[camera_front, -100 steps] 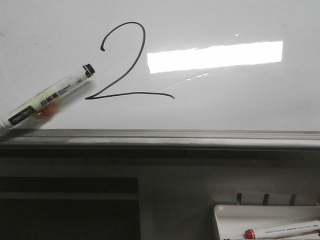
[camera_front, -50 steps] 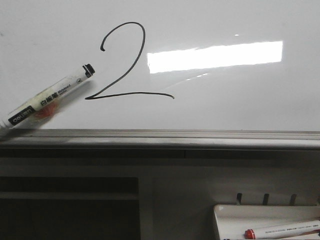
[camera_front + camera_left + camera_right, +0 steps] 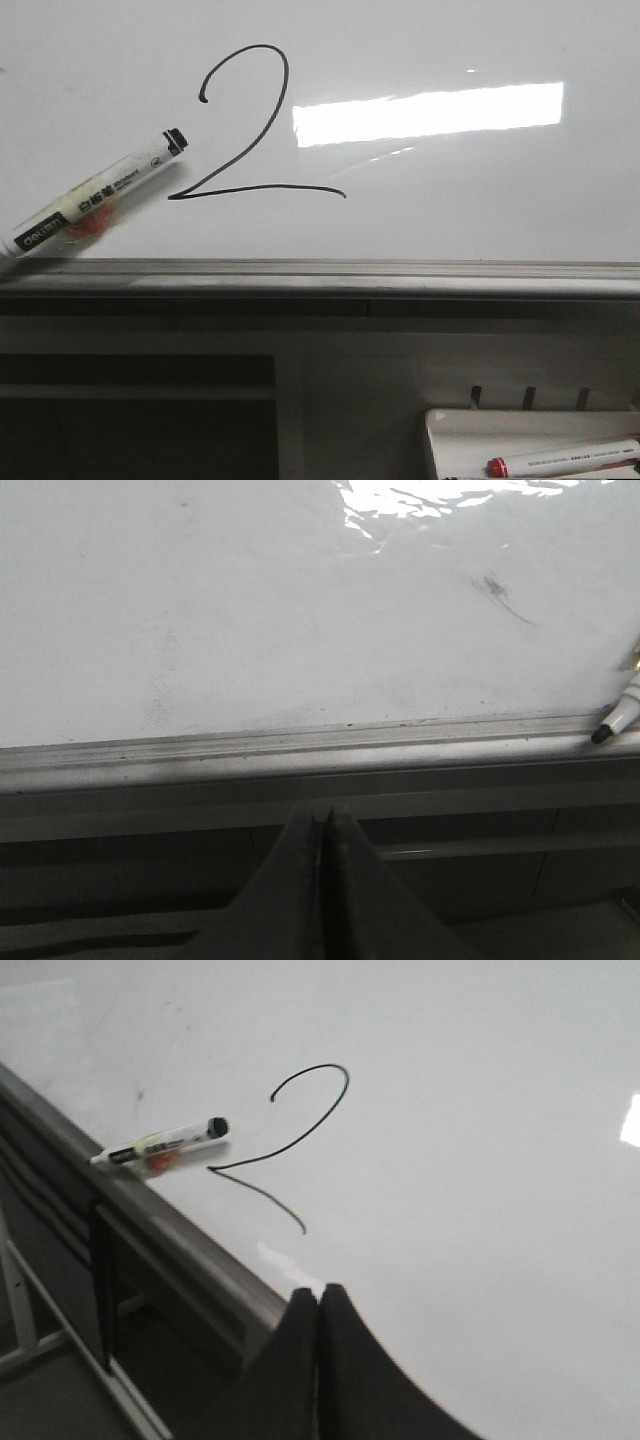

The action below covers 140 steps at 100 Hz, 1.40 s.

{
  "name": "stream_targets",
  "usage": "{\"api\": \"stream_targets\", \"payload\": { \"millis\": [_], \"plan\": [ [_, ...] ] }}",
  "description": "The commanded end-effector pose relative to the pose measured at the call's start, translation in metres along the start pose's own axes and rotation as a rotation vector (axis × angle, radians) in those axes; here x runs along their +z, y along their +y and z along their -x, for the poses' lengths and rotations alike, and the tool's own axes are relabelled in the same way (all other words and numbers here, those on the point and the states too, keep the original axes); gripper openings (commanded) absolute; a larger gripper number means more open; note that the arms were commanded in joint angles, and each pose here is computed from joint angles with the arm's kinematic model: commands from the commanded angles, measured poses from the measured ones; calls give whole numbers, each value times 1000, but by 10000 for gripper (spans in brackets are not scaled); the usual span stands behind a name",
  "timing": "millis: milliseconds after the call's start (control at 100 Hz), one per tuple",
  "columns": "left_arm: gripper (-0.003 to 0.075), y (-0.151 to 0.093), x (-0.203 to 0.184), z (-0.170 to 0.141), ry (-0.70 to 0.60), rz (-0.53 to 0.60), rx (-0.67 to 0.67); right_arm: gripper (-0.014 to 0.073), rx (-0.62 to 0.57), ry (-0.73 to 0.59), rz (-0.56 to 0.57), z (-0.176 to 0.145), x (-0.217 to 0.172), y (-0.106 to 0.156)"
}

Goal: Write number 2 on whiteboard

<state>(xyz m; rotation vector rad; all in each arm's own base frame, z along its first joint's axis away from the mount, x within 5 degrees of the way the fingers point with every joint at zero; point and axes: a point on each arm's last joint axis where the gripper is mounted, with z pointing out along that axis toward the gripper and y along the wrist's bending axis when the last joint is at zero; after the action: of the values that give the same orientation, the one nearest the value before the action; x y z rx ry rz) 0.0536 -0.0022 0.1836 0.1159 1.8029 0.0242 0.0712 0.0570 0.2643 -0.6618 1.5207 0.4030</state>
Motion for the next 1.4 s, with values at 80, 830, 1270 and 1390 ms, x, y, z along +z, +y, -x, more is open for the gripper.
{"api": "stream_targets", "payload": {
  "millis": [80,830,1270,1390],
  "plan": [
    [-20,0,-1,3,-83,6,-10,-61,4,-110,-185,17,-4,-18],
    [-20,0,-1,4,-85,6,-10,-61,189,157,-725,-92,-45,-24],
    [-20,0,-1,4,-85,6,-10,-61,227,207,-716,-98,-45,-22],
    [-20,0,-1,4,-85,6,-10,-61,227,207,-716,-98,-45,-22]
  ]
}}
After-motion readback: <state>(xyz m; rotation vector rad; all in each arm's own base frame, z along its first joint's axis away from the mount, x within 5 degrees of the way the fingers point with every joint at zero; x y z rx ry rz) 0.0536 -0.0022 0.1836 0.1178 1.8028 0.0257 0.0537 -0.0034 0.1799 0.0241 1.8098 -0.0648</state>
